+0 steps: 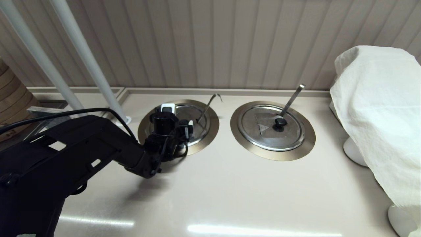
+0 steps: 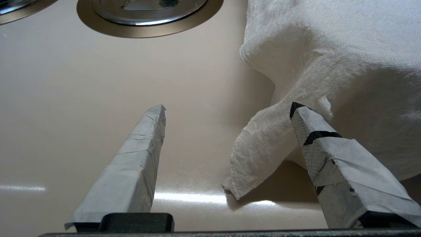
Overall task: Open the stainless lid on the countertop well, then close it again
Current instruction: Open the lid
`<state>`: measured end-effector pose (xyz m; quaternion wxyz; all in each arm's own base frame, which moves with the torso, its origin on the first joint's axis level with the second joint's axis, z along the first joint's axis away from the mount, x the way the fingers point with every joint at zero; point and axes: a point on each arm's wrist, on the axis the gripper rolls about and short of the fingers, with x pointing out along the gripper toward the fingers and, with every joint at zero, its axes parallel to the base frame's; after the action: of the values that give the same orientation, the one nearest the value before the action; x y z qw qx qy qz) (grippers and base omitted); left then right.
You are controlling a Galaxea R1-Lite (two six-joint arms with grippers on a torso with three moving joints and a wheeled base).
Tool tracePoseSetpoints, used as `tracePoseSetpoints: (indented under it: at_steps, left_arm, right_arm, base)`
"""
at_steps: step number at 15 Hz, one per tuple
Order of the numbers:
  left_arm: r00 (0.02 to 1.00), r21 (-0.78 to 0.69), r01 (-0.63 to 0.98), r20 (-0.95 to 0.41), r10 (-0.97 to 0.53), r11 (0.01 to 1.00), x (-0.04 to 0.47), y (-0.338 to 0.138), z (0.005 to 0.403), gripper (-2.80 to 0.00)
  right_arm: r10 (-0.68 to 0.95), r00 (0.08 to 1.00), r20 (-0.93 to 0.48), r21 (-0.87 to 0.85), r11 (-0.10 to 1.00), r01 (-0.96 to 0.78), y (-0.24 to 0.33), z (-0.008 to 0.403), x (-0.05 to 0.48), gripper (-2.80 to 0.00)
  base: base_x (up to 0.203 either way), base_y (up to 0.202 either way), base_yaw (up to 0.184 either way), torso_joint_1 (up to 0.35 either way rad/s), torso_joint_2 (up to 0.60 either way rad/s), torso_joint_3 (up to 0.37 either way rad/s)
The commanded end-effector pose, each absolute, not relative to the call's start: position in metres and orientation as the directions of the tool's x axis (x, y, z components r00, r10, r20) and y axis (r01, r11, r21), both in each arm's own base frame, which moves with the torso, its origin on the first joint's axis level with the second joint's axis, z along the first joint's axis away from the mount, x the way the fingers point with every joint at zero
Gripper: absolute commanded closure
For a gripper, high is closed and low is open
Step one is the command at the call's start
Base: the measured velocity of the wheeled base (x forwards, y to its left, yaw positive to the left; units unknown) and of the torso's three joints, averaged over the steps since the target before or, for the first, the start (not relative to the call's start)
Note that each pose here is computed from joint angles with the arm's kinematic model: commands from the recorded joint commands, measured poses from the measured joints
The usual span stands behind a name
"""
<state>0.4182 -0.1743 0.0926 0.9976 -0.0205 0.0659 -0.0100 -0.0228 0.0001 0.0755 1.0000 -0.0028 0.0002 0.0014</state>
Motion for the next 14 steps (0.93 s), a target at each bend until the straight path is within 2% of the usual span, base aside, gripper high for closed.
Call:
tracePoseSetpoints:
  at_steps: [1, 14]
  left_arm:
    - [0.995, -0.052, 0.017, -0.098, -0.022, 0.999, 0.419, -0.174, 0.095, -2.80]
    - [0.999, -0.066, -0.003, -0.037, 0.000, 0.998, 0.420, -0.162, 0.117, -2.80]
  right_arm:
    - [0.003, 1.000, 0.000, -0.006, 1.000, -0.003, 0.000, 0.075, -0.023, -2.80]
    - [0.003, 1.000, 0.000, -0.006, 1.000, -0.003, 0.000, 0.075, -0.023, -2.80]
  base:
    - [0.000, 0.000, 0.000, 0.000, 0.00, 0.000]
    - [0.000, 0.000, 0.000, 0.000, 0.00, 0.000]
